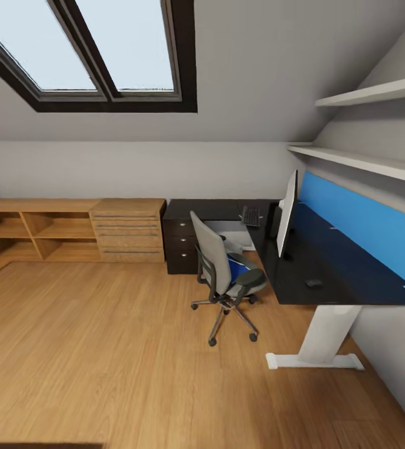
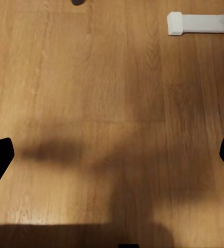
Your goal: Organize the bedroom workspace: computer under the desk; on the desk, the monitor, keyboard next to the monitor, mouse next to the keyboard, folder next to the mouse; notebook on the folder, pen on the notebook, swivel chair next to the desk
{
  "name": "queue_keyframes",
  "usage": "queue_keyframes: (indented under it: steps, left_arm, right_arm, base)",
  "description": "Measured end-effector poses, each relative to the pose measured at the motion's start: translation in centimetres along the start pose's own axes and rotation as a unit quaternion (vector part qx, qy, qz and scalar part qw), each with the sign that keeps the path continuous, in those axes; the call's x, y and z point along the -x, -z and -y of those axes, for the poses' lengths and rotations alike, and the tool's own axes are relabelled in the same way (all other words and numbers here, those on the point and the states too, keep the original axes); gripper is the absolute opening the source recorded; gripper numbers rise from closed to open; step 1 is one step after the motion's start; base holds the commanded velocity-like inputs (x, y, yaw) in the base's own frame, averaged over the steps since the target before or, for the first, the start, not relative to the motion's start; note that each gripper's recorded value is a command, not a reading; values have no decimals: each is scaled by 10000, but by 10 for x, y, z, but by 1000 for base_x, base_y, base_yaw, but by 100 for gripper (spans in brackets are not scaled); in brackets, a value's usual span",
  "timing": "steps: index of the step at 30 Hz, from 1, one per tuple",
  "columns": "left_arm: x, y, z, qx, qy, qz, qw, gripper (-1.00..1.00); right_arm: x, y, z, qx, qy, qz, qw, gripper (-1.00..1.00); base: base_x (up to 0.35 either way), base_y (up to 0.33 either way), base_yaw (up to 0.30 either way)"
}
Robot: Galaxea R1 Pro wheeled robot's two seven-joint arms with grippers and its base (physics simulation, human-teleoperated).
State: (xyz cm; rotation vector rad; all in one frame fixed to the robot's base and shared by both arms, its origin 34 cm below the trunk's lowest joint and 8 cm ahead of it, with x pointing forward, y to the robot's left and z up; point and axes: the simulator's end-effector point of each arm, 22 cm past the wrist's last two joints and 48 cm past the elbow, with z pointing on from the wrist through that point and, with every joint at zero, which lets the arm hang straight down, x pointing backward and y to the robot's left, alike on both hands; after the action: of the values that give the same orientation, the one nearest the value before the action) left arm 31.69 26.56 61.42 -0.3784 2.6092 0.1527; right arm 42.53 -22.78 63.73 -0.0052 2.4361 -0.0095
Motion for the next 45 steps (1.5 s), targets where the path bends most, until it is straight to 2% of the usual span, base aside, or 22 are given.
queue_keyframes:
  steps: [45]
  left_arm:
    - [-19, -51, 2, 44, 8, -1, 10000, 100]
  right_arm:
    - [-25, -47, -2, 21, 27, 28, 10000, 100]
  base:
    - [0, 0, -4]
